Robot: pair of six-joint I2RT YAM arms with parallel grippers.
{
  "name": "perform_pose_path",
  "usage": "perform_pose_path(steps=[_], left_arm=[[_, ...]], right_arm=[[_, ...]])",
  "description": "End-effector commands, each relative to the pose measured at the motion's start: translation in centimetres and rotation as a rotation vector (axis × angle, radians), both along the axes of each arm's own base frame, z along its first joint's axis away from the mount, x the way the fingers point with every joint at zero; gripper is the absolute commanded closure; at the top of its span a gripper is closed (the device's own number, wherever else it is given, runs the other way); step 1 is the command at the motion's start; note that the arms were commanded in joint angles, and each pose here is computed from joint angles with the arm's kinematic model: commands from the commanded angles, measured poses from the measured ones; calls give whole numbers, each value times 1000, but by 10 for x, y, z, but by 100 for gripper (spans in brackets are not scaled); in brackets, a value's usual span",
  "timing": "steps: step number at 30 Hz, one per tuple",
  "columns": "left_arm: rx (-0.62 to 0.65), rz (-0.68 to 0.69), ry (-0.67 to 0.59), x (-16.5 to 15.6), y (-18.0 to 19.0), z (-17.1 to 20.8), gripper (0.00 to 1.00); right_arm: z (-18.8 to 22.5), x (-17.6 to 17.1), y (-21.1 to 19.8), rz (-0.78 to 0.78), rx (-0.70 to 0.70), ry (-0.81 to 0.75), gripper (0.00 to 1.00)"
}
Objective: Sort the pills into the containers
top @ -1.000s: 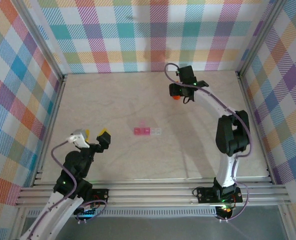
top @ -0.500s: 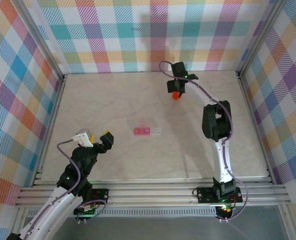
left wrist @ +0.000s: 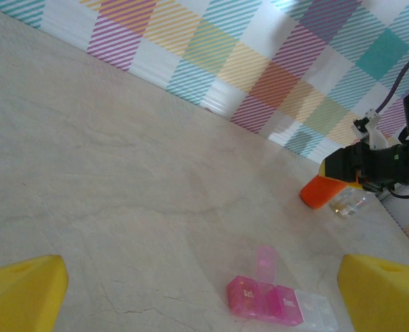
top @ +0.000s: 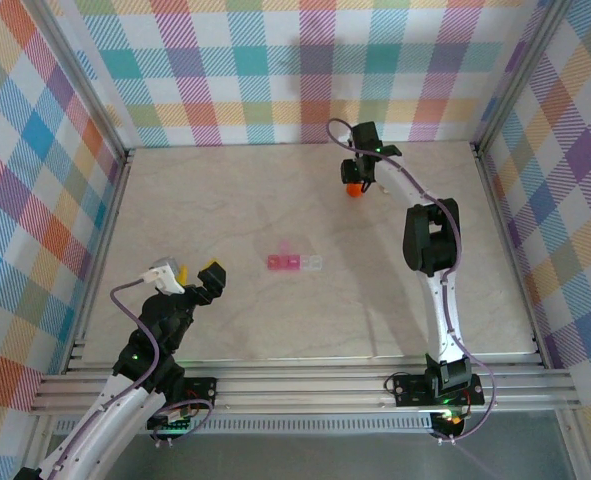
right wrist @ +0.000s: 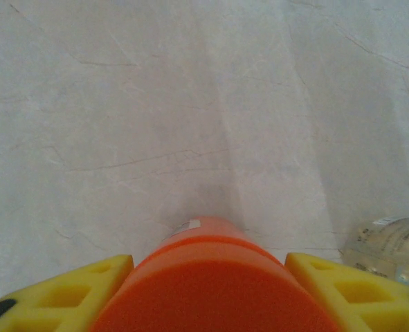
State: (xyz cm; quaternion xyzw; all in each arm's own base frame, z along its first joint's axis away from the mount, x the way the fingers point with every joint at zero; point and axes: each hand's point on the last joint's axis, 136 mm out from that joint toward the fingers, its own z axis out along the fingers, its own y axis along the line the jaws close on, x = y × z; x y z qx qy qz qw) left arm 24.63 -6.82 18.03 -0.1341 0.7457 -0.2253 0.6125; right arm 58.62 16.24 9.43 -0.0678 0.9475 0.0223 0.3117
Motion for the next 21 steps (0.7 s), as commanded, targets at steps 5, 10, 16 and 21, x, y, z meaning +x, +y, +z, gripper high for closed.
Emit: perform_pose_path(steps=[5, 10, 16, 21], left_arm=[[-34, -47, -65, 0, -9, 22, 0], [-21, -120, -50, 4, -24, 20, 0], [16, -198, 19, 14, -44, 11, 0], [75, -330, 44, 21, -74, 2, 0]], right_arm=[[57, -13, 8, 55, 45, -45, 60], [104, -52, 17, 117, 137, -68, 61], [145, -125, 29, 182, 290, -43, 61], [160, -193, 45, 270, 404, -22, 60]])
